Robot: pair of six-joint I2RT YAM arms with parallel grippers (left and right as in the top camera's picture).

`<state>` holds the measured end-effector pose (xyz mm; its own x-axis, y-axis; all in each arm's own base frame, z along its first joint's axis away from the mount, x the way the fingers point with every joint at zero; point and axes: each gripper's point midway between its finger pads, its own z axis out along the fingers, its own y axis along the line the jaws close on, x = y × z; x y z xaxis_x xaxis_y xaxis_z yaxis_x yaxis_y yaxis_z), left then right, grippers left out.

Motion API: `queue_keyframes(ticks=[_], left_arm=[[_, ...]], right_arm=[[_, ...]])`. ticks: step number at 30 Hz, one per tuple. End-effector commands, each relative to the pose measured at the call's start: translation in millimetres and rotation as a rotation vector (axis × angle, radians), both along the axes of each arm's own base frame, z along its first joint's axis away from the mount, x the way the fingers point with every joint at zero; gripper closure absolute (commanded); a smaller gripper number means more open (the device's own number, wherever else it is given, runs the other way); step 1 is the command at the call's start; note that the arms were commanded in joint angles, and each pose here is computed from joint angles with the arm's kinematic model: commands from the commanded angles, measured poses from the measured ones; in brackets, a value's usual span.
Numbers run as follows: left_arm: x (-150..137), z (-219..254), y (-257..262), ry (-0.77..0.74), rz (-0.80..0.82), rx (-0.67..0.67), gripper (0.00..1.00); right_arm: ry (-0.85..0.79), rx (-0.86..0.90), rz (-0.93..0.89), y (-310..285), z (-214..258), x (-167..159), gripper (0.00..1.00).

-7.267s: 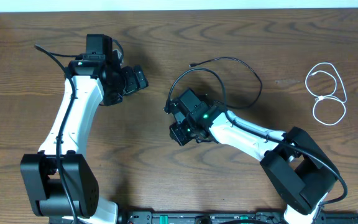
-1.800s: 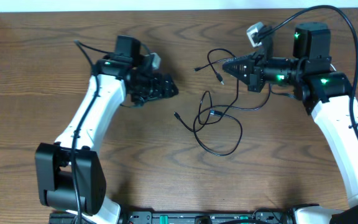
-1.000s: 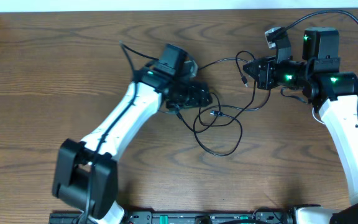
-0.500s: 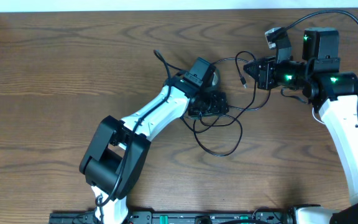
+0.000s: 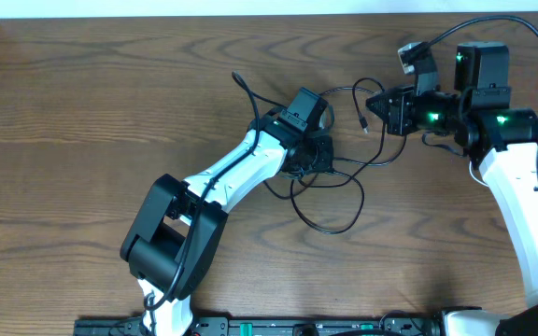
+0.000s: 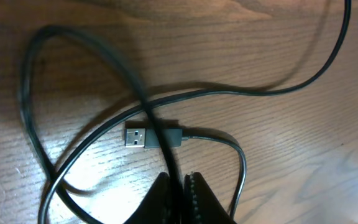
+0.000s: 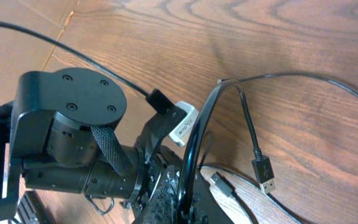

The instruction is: Untangle cables

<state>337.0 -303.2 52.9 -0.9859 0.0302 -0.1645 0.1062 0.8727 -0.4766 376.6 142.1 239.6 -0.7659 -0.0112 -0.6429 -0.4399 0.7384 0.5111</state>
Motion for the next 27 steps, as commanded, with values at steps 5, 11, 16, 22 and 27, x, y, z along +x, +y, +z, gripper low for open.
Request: queue_keyframes(ticks=[5,11,16,22,27], left_arm=[[10,11,12,-0.022,-0.016,-0.032,0.92],[24,54,25,-0.107,-0.005,-0.103,0.92],[34,111,39,-0.265,-0.017,-0.15,0.92],[40,198,58,-0.506,0.004,-0.238,0.92],[34,260,77,-0.697,0.035,-0.262,0.92]], right_arm=[[0.037,-0.021,-0.026,-5,-7,-2,0.99],[0.069,-0.024,-0.024,-5,-16,-7,0.99],[0.098,-0.028,-0.002,3,-28,-15,0.98],[0.12,-0.037,0.043,19,-38,-26,0.98],[0.127,-0.124,0.03,23,-55,-30,0.98]])
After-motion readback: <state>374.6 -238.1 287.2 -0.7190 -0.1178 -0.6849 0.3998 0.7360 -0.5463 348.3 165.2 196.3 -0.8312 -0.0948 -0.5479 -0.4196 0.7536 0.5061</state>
